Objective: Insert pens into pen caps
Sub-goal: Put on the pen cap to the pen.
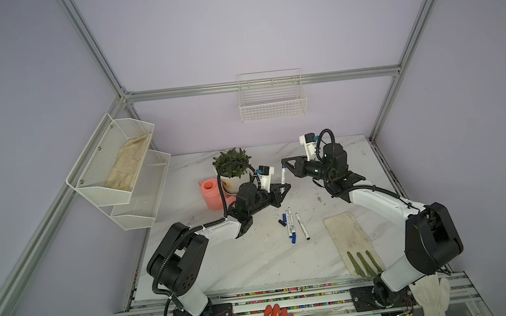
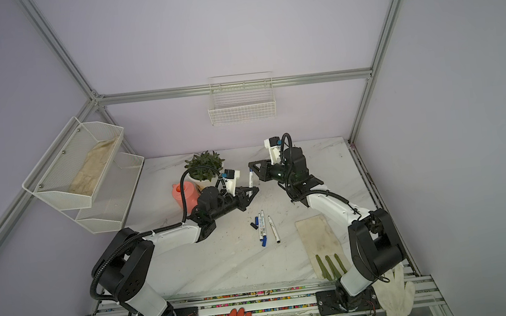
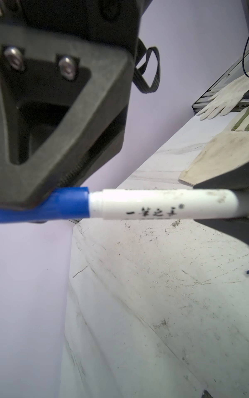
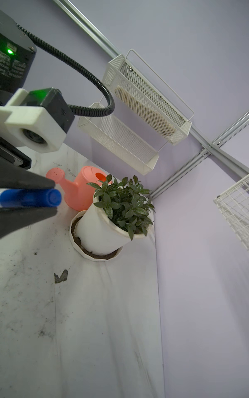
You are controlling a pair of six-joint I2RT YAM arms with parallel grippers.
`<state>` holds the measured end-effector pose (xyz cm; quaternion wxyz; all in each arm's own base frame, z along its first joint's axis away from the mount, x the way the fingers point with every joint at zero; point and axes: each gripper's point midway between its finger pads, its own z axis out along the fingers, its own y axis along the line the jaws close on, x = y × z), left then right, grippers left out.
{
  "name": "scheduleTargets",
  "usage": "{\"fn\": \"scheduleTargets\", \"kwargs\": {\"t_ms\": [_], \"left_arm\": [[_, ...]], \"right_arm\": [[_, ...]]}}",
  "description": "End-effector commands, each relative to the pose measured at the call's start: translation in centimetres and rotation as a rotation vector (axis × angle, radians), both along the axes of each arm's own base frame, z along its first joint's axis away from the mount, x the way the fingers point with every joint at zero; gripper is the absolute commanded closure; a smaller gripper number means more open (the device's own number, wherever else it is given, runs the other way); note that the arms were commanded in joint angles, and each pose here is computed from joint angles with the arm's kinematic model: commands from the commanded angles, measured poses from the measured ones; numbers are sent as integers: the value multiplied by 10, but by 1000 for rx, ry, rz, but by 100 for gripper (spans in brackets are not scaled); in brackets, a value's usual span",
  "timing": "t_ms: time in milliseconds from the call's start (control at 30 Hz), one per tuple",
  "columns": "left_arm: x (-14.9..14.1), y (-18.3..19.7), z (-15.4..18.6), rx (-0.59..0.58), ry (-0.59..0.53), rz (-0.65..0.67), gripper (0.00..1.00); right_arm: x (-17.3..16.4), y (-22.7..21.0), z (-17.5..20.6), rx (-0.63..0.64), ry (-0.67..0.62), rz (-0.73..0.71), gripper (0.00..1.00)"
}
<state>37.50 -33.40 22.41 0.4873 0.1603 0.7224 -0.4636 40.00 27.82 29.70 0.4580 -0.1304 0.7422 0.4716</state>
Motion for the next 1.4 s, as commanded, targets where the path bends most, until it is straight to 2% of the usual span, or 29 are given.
{"fn": "scheduleTargets", "kwargs": {"t_ms": [0, 267, 433, 600, 867, 933, 1200, 1367], "left_arm": [[45, 30, 136, -198, -305, 183, 100], [50, 42, 161, -108, -506, 281, 100], [37, 54, 170, -160, -648, 341, 100], [19, 62, 178, -237, -743, 357, 100], [4, 56, 165, -142, -800, 374, 100], [1, 53, 155, -115, -790, 367, 100], [-12, 36, 96, -26, -687, 282, 100], [-20, 29, 63, 15, -623, 251, 100]], "right_arm": [[-39, 12, -29, -70, 111, 152, 100], [-61, 15, -37, -108, 140, 248, 100], [-77, 22, -43, -135, 149, 322, 100], [-82, 23, -44, -156, 142, 333, 100], [-73, 22, -25, -169, 83, 294, 97], [-70, 22, -19, -169, 67, 280, 94], [-52, 15, 28, -148, -64, 172, 62], [-50, 11, 45, -141, -102, 138, 51]]}}
